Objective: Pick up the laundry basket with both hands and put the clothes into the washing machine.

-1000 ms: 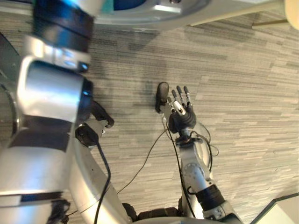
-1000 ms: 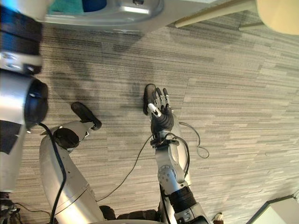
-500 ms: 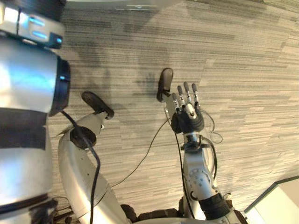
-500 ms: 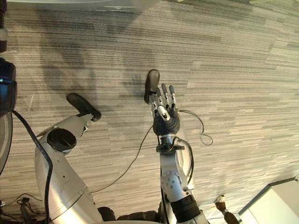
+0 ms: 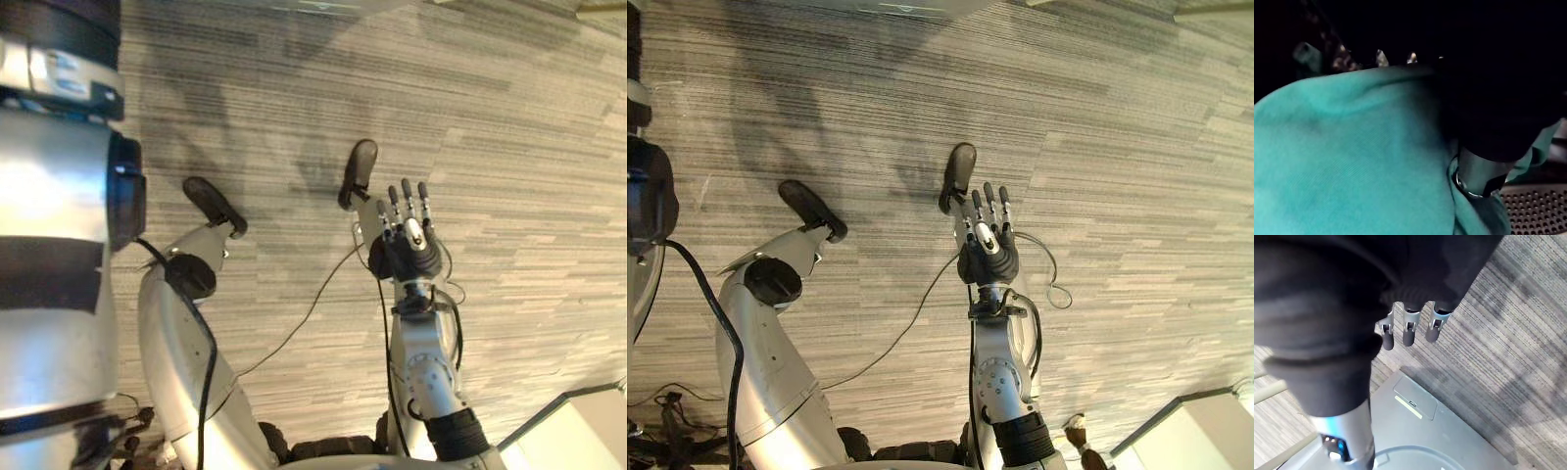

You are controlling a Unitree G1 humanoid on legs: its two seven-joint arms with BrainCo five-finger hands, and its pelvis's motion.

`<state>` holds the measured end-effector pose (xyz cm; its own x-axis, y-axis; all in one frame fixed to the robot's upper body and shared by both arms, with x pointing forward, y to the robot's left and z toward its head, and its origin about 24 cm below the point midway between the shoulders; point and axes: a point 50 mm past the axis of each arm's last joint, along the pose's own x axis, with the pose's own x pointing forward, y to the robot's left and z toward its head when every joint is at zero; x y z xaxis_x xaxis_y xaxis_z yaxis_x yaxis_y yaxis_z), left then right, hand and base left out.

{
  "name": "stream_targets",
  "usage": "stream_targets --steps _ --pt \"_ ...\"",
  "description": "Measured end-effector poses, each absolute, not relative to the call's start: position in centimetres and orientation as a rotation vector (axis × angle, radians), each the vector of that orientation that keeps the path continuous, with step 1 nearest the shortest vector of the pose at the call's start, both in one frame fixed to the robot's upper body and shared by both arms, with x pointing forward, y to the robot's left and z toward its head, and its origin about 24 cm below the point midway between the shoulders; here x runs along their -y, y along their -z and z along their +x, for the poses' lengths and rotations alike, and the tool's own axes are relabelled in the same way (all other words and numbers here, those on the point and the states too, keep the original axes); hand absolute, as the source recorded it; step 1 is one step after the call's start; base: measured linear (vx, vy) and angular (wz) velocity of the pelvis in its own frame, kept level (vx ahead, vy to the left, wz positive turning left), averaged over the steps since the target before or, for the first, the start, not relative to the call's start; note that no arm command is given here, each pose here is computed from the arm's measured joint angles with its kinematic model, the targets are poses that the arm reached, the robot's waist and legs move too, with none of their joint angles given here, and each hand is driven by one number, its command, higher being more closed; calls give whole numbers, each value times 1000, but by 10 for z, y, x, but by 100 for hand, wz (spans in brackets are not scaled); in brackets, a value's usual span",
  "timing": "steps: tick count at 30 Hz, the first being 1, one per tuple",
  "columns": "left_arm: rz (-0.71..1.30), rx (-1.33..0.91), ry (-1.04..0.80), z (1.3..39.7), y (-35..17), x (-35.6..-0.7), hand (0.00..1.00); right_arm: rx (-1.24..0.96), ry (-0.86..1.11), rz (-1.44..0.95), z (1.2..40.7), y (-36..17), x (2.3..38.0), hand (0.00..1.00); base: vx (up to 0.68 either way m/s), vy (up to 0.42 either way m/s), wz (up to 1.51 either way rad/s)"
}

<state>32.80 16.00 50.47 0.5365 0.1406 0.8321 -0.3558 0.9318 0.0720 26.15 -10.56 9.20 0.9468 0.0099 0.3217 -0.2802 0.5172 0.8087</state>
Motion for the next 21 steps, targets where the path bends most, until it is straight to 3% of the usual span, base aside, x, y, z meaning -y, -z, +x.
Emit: stream_targets --steps 8,21 --pt "376 990 -326 322 -512 -152 0 235 -205 982 263 -82 104 0 -1 0 1" --pt "747 975 -535 334 -493 -154 0 260 -244 994 262 -84 102 0 -5 0 -1"
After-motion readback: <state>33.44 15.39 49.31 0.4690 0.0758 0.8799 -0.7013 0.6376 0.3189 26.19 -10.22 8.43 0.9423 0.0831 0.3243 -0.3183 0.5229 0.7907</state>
